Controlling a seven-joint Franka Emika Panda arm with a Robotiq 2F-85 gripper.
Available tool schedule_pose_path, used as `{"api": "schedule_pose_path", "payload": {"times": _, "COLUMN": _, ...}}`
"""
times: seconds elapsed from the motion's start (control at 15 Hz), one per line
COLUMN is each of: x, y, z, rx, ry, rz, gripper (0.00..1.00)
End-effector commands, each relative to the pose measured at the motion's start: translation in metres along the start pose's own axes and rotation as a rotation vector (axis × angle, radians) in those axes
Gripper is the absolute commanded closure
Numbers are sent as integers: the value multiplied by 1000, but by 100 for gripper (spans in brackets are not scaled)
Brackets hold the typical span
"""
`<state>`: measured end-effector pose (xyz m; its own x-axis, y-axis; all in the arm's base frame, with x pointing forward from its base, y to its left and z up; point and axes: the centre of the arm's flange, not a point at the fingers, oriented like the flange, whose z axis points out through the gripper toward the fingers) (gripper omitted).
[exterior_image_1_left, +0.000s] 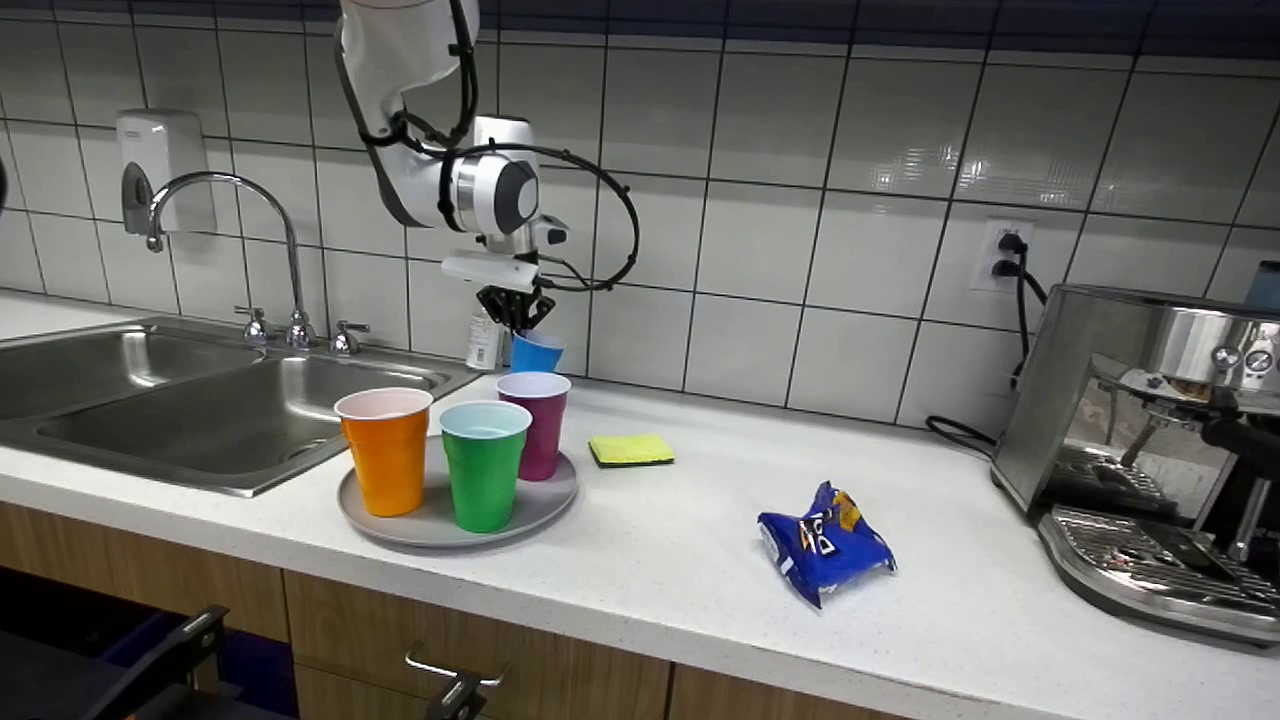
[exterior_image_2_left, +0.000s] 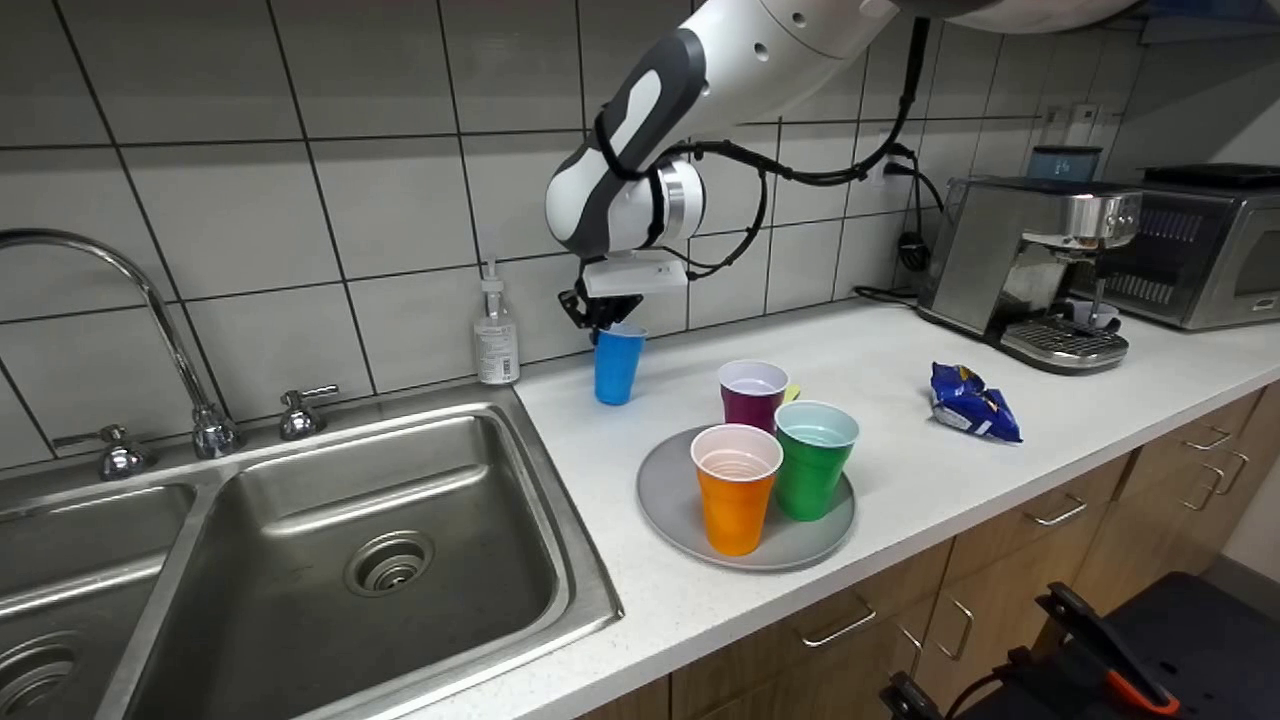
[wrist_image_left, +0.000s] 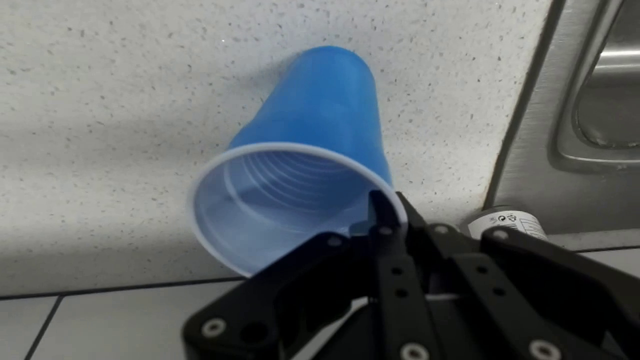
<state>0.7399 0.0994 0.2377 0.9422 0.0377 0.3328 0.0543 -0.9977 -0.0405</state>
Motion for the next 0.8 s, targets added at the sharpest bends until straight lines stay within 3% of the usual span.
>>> {"api": "schedule_pose_path", "payload": {"times": 0.0, "x": -12, "y": 0, "z": -29, "rx": 16, "ry": 8, "rz": -79, "gripper": 99}}
{"api": "schedule_pose_path", "payload": {"times": 0.73, "x": -67, "y": -12, "z": -91, "rx": 67, "ry": 25, "rz": -355, "gripper": 99}}
